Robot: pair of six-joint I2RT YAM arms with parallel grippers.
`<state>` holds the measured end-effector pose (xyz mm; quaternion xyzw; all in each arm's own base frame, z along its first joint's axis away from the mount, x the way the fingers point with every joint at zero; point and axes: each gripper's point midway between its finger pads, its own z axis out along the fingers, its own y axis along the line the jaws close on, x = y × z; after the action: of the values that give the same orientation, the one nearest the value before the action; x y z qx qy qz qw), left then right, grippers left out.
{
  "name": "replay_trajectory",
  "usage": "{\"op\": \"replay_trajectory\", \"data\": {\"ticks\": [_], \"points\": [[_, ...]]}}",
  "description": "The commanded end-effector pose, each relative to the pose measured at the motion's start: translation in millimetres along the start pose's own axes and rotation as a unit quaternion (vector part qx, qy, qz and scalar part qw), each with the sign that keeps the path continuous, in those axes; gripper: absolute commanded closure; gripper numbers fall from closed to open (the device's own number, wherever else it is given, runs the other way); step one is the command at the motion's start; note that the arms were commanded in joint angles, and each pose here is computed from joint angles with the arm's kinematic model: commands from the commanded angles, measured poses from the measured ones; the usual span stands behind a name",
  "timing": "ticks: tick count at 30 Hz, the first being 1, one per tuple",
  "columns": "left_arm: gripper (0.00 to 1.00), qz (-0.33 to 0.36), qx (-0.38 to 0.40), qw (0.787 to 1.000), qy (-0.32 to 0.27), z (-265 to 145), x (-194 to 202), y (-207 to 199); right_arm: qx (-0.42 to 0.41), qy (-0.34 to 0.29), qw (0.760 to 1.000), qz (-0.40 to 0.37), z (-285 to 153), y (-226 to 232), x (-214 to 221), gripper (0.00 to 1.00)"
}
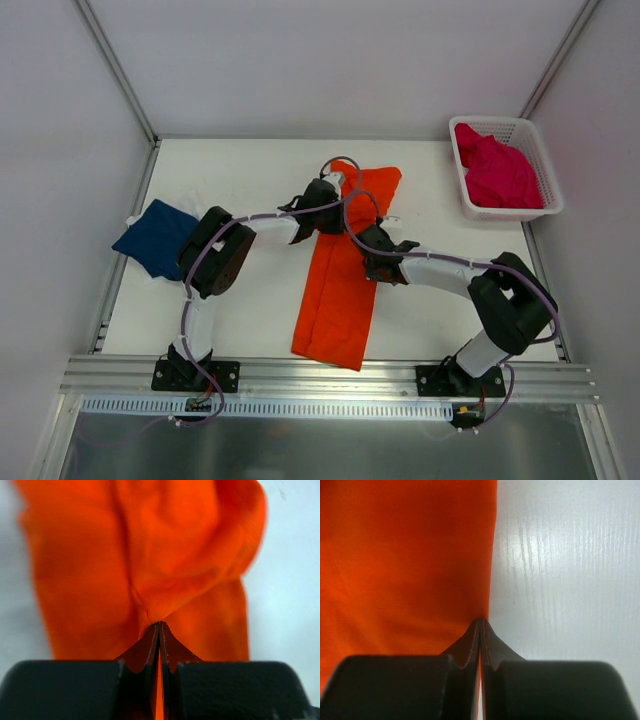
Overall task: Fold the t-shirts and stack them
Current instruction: Rotate the tshirt 90 degrees
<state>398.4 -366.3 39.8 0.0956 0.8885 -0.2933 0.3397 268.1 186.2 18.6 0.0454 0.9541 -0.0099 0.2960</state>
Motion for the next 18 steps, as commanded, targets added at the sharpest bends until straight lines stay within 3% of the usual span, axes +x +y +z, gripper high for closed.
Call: {"op": "replay_trajectory", "data": {"ticks": [1, 9, 18], "points": [[1.00, -0.016, -0.055, 0.998, -0.017, -6.3, -12.6, 41.6, 0.001, 0.007, 1.000, -0.005, -5.5, -7.0, 6.9, 0.99], [1.00, -0.043, -0.096, 0.994, -0.035, -27.3, -23.1, 84.5, 0.000, 0.012, 1.000, -0.005, -3.8, -7.0, 10.0, 0.99], [1.00, -0.049, -0.067, 0.995, -0.061, -48.0, -46.6, 66.7, 0.001, 0.014, 1.000, -0.004, -2.3, -7.4, 12.0, 0.99]]}}
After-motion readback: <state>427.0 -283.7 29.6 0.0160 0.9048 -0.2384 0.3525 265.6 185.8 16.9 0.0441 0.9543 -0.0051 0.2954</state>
